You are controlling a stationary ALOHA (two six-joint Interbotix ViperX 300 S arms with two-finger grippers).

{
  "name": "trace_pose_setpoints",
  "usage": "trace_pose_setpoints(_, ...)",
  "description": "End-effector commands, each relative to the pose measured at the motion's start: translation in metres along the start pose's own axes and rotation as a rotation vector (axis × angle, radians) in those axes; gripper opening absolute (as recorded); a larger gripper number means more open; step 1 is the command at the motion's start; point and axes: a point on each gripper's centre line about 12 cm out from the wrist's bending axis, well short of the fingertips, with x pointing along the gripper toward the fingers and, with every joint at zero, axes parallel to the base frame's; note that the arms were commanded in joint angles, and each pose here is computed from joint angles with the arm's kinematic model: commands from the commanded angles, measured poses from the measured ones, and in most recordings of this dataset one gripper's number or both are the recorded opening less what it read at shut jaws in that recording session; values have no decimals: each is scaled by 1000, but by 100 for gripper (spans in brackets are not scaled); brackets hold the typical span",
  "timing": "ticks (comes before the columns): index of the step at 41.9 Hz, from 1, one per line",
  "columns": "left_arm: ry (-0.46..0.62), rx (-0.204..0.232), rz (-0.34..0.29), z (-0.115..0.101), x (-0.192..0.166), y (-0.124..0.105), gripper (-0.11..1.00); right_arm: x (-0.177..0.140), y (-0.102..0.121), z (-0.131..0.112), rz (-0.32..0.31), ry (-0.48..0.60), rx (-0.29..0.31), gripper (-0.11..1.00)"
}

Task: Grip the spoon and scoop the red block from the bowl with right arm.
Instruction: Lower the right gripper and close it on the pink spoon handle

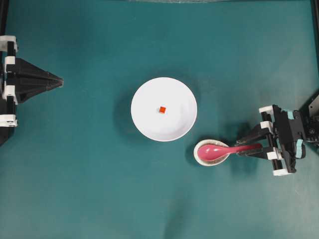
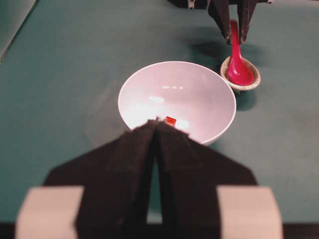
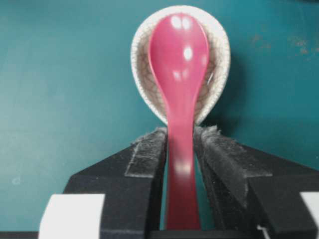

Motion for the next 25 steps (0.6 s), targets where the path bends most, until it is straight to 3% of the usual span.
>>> trace_pose_setpoints(1,-24,2,5,11,1,1,1,1,2,7,8,-28,-1,39)
trace_pose_setpoints(25,-21,2,5,10,1,1,0,-2,1,1,6,-10,-44,42)
